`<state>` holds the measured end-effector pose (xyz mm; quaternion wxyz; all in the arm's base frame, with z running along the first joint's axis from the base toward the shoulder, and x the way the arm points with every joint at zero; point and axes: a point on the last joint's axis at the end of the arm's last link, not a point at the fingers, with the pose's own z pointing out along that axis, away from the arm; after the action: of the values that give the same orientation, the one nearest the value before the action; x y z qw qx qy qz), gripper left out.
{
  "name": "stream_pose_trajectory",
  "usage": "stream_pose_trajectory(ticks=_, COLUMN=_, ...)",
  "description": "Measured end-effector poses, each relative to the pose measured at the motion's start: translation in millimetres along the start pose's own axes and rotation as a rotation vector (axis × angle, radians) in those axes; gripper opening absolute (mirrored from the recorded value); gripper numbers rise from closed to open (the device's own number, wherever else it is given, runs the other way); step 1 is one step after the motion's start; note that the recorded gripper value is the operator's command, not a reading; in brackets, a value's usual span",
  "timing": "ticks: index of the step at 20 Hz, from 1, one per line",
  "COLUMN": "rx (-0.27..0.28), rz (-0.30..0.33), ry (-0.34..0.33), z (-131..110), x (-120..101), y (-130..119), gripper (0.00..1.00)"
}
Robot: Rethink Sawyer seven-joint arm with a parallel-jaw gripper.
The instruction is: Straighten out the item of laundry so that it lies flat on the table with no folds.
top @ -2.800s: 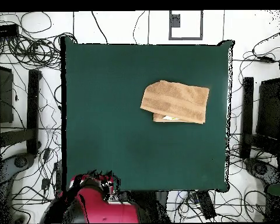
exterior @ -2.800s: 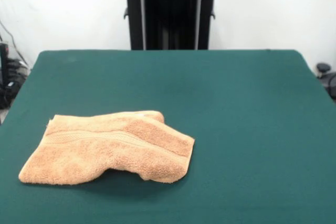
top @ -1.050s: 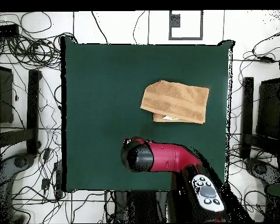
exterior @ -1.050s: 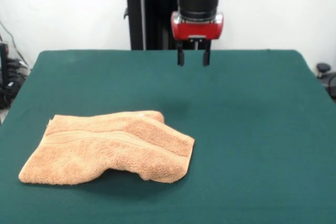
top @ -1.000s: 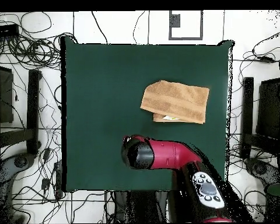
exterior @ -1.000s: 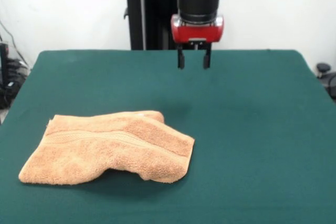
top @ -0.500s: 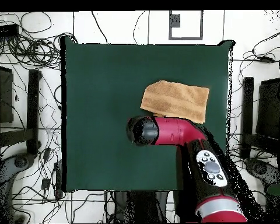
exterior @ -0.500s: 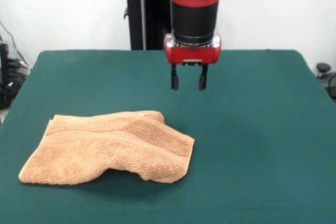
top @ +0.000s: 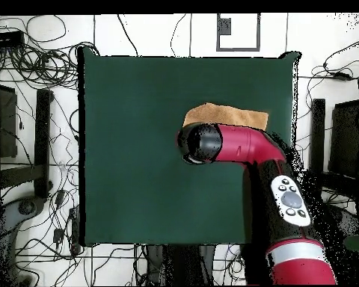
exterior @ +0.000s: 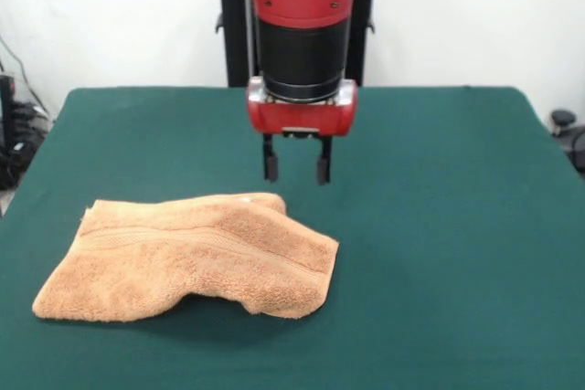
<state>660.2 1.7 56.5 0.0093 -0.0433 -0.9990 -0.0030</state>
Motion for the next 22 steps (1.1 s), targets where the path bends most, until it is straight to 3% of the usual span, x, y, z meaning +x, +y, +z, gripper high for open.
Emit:
stream_pose_trajectory(ticks=10, rx=0.028, rz=0.042, ry=-0.047, z=-19.3, x=-40.0, y=-53.0, gripper=1.0)
stream_pose_trajectory(ticks=17, rx=0.036, rz=0.072, ry=-0.065, z=-16.2, x=-47.4, y=-91.7, gripper=1.0)
stream_pose_trajectory(ticks=22, rx=0.039, rz=0.068, ry=-0.07, z=-14.4, x=-47.5, y=-102.5, gripper=1.0)
